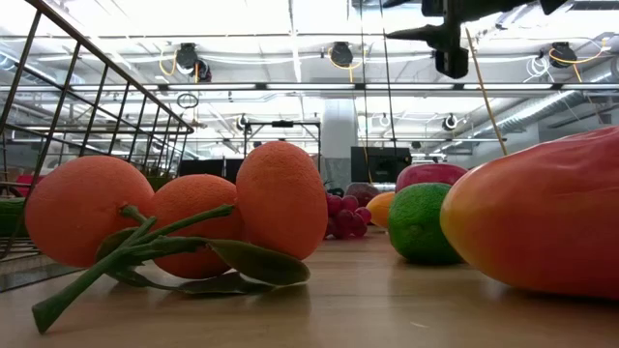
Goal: Build produce basket
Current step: Put the left green pear into the wire basket
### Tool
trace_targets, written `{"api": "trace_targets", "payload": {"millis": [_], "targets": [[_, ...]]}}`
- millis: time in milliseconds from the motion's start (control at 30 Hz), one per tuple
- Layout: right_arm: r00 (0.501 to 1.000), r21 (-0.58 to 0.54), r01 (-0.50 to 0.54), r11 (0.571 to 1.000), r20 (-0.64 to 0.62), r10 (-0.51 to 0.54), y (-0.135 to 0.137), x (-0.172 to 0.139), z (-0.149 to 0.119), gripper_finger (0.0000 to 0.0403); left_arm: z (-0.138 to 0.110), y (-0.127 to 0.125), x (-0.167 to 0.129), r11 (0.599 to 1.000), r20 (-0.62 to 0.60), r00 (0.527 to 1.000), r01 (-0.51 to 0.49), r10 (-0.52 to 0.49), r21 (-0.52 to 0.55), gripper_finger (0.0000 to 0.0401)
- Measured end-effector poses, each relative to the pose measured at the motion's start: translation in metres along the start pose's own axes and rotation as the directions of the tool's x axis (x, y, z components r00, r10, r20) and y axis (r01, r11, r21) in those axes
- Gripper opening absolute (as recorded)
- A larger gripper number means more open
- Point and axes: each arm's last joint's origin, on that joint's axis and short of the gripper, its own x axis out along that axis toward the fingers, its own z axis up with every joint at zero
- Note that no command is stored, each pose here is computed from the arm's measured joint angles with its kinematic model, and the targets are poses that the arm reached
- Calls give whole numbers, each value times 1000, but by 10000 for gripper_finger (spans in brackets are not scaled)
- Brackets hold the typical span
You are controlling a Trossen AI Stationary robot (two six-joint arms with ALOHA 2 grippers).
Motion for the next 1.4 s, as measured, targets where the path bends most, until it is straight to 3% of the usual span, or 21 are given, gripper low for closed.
{"api": "trace_targets", "payload": {"millis": [167, 367, 500, 700, 833, 933, 1033, 1200, 1400], "targets": [[995, 117, 52, 992, 83, -62, -2, 0, 2, 155, 4, 0, 0, 983, 40, 999, -12, 5, 185, 207], [981, 213, 80, 974, 159, -115, -1, -1, 1, 155, 9, 1, 0, 915, 96, 995, -49, 11, 400, 207], [969, 251, 91, 964, 203, -144, 1, -1, -1, 155, 10, 1, 0, 886, 107, 994, -68, 21, 459, 207], [974, 280, 71, 957, 186, -127, 6, -2, -8, 155, 10, 2, 0, 886, 104, 994, -75, 30, 458, 207], [979, 270, 64, 961, 170, -113, 9, -2, -13, 155, 10, 2, 0, 928, 99, 994, -72, 38, 367, 207], [976, 248, 74, 966, 182, -121, 10, -3, -14, 155, 8, 2, 0, 974, 75, 996, -57, 42, 218, 207], [976, 215, 82, 973, 181, -122, 10, -3, -14, 155, -2, 0, 0, 997, -24, 999, -25, 27, 68, 207], [978, 176, 90, 980, 172, -120, 10, -3, -15, 155, -22, -9, -2, 991, -228, 972, 22, -53, -135, 207], [979, 95, 106, 990, 164, -121, 10, -3, -16, 155, -52, -25, -3, 958, -504, 844, 36, -181, -284, 207]]}}
